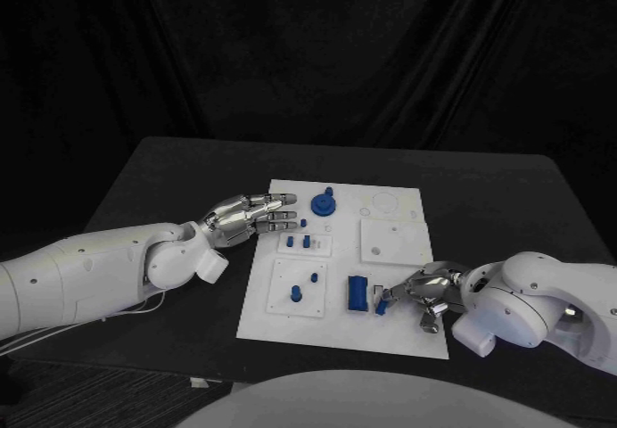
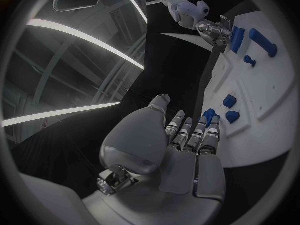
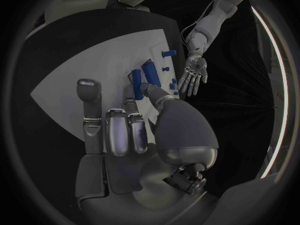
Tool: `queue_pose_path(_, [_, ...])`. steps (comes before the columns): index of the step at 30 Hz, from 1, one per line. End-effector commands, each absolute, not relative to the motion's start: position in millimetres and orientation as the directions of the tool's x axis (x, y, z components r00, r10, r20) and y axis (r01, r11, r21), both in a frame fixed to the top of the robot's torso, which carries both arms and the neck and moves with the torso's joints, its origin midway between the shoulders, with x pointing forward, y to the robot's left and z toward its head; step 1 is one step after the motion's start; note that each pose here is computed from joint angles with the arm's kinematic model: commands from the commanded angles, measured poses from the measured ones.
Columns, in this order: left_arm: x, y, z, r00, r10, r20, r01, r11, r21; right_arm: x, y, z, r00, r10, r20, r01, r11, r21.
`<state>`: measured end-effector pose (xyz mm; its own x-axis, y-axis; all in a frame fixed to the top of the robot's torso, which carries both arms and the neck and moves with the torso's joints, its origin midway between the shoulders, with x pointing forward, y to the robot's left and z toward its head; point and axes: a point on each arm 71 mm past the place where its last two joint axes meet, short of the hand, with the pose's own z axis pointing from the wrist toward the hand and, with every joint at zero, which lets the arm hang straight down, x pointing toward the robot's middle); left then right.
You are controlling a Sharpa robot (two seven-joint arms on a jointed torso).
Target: Assemble the parts on the task board
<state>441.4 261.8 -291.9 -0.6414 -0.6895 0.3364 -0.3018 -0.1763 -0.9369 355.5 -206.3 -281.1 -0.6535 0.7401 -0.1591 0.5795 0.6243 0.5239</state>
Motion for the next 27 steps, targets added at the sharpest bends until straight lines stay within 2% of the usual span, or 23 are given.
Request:
queue_pose_path(1, [440.7, 259.7, -291.4, -0.649, -0.676, 0.348, -0.303, -0.190, -0.934, 357.6, -205.1, -278.4, -0.655, 0.718, -0.236, 0.517, 0.653, 0.554])
queue_pose_path(13, [440.7, 258.8, -292.0, -0.651, -0.673, 0.351, -0.308, -0.188, -0.933, 359.5, -202.0, -275.0, -0.670, 0.666, -0.326, 0.423, 0.705, 0.570])
queue_pose_path(27, [440.0, 258.1, -293.4, -0.653, -0.670, 0.354, -0.315, -0.185, -0.931, 358.7, -199.0, -276.2, -0.708, 0.616, -0.345, 0.379, 0.744, 0.551])
